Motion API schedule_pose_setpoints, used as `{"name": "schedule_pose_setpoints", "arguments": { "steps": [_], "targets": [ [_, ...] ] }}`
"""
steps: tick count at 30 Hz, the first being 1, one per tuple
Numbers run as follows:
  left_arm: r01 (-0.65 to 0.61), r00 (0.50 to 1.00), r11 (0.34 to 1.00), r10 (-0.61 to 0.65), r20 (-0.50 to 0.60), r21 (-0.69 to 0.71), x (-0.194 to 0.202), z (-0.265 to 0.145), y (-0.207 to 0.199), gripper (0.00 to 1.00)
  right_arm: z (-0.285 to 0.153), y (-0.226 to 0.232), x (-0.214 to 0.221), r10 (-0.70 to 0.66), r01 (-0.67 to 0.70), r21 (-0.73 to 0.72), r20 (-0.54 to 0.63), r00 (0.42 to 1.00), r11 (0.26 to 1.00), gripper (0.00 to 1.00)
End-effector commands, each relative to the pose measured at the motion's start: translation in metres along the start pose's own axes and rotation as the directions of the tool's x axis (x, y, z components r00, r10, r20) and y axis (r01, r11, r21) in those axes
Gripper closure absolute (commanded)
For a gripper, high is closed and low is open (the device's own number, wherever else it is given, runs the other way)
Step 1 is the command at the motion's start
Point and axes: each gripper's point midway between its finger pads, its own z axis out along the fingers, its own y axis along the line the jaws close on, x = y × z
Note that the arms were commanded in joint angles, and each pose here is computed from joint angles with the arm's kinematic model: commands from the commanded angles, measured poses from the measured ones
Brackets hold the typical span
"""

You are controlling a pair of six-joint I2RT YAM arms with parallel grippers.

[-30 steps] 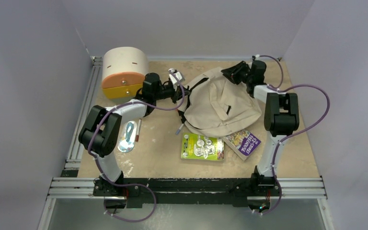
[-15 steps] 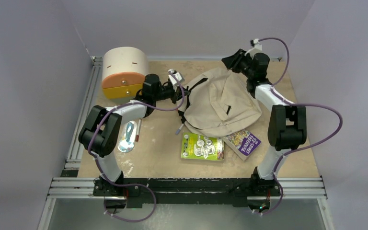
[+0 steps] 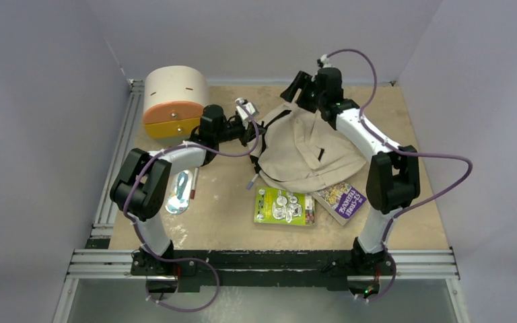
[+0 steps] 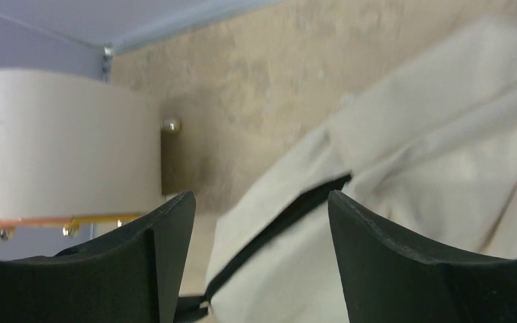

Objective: Pack the student bag
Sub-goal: Unzip the student bag at the center of the board.

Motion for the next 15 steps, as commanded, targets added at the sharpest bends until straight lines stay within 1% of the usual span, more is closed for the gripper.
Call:
{"name": "schedule_pose_setpoints", "arguments": {
  "steps": [1, 3, 8, 15],
  "targets": [
    [-0.090, 0.993, 0.996, 0.089, 0.083, 0.000, -0.036, -0.005, -0.002, 1.00, -0.015, 0.019, 0.047, 0.127, -0.129, -0.004, -0.152, 0.980, 0.992, 0.25],
    [-0.089, 0.993, 0.996, 0.089, 0.082, 0.001, -0.036, -0.005, -0.002, 1.00, -0.016, 0.025, 0.062, 0.143, -0.148, -0.015, -0.197, 0.970, 0.989, 0.25],
    [-0.092, 0.992, 0.996, 0.091, 0.084, 0.006, -0.036, -0.005, -0.003, 1.00, -0.021, 0.029, 0.077, 0.169, -0.178, -0.021, -0.223, 0.960, 0.984, 0.25],
    [-0.093, 0.992, 0.996, 0.092, 0.085, 0.009, -0.036, -0.005, -0.003, 1.00, -0.020, 0.030, 0.097, 0.160, -0.171, -0.012, -0.283, 0.946, 0.985, 0.26]
  ]
}}
